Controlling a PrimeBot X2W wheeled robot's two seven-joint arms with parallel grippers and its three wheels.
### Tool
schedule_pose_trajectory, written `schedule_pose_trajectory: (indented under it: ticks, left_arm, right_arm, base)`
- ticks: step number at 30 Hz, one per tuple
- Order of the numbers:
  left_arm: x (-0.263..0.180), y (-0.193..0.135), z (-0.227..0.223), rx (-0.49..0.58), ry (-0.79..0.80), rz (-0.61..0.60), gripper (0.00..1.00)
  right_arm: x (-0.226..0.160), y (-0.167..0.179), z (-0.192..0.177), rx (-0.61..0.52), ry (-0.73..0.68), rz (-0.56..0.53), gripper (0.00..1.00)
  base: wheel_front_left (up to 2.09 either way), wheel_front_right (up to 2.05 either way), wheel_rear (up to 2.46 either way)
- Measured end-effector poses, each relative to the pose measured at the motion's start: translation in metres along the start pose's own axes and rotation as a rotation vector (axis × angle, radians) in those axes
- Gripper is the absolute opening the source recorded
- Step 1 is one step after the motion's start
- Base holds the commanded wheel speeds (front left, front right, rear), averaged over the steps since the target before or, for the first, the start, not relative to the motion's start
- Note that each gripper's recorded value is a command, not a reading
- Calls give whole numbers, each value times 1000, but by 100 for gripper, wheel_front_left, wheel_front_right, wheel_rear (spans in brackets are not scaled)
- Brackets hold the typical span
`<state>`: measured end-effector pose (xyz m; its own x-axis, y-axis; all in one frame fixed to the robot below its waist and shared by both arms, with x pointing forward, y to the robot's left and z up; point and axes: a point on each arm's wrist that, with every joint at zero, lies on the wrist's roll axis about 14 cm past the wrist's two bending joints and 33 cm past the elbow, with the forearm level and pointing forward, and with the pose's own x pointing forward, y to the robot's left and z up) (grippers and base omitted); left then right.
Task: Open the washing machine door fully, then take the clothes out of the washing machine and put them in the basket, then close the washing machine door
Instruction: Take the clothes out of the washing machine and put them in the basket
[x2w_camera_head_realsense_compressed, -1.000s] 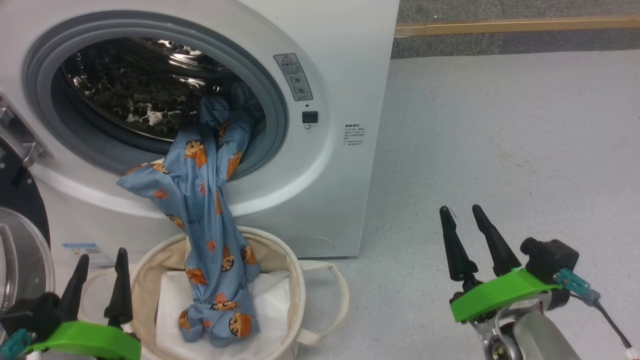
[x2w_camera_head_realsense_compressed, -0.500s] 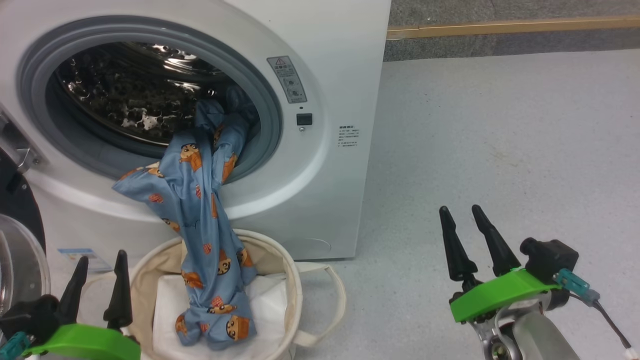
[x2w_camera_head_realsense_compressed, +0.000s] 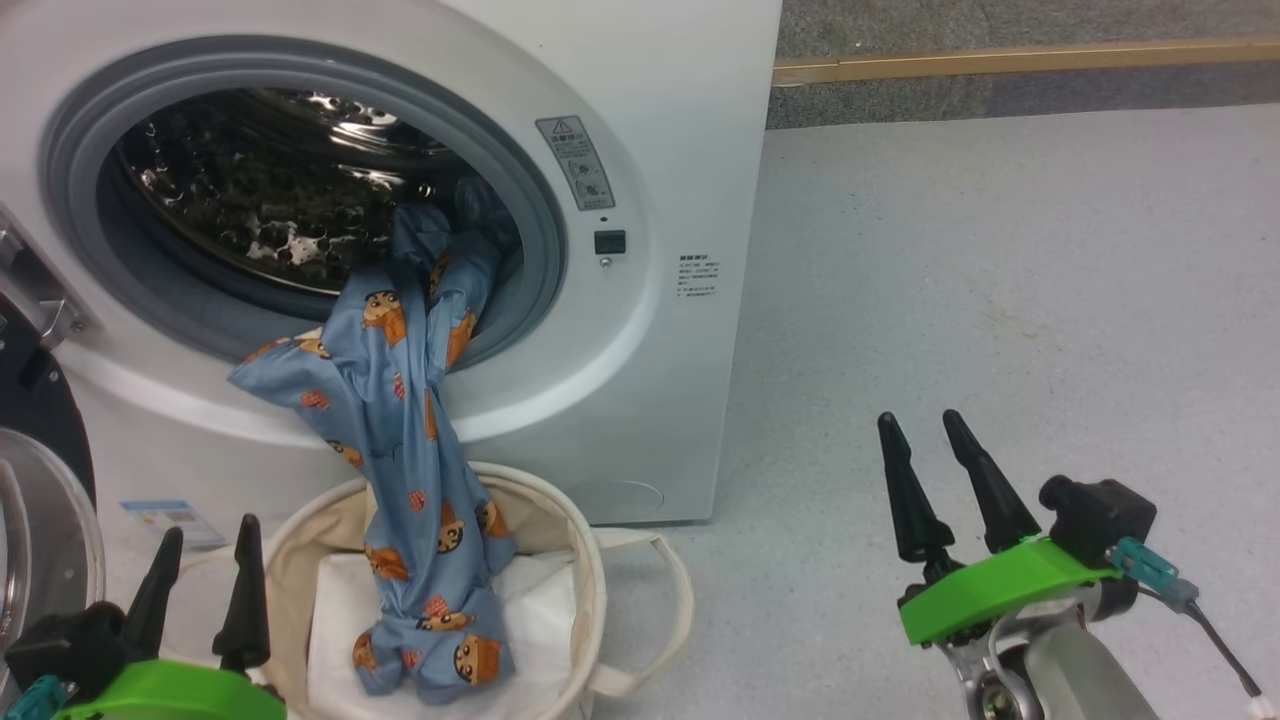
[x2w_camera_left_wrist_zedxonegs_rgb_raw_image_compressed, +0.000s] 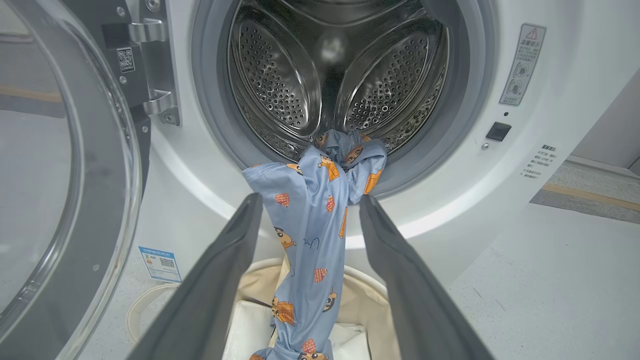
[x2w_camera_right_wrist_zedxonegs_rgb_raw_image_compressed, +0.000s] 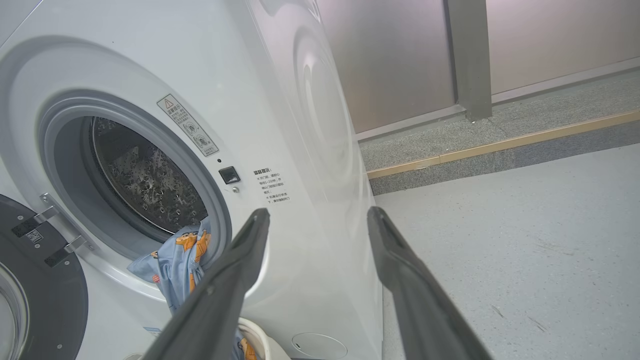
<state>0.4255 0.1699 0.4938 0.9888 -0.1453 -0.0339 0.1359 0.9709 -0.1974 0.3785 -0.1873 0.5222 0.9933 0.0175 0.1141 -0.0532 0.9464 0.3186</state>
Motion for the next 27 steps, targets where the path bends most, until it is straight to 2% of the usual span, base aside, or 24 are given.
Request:
schedule_pose_trajectory:
  ticks: [13,27]
  left_arm:
    - [15,-10,-11,10,53,-40,100]
    - [94,-36,-15,63,138,-148,100]
  right_arm:
    - [-1,-7,-1,-1,5,-20,100]
    - [6,-21,-10,-10,28,-60,100]
  base:
    - [0,0,0]
    - [0,0,0]
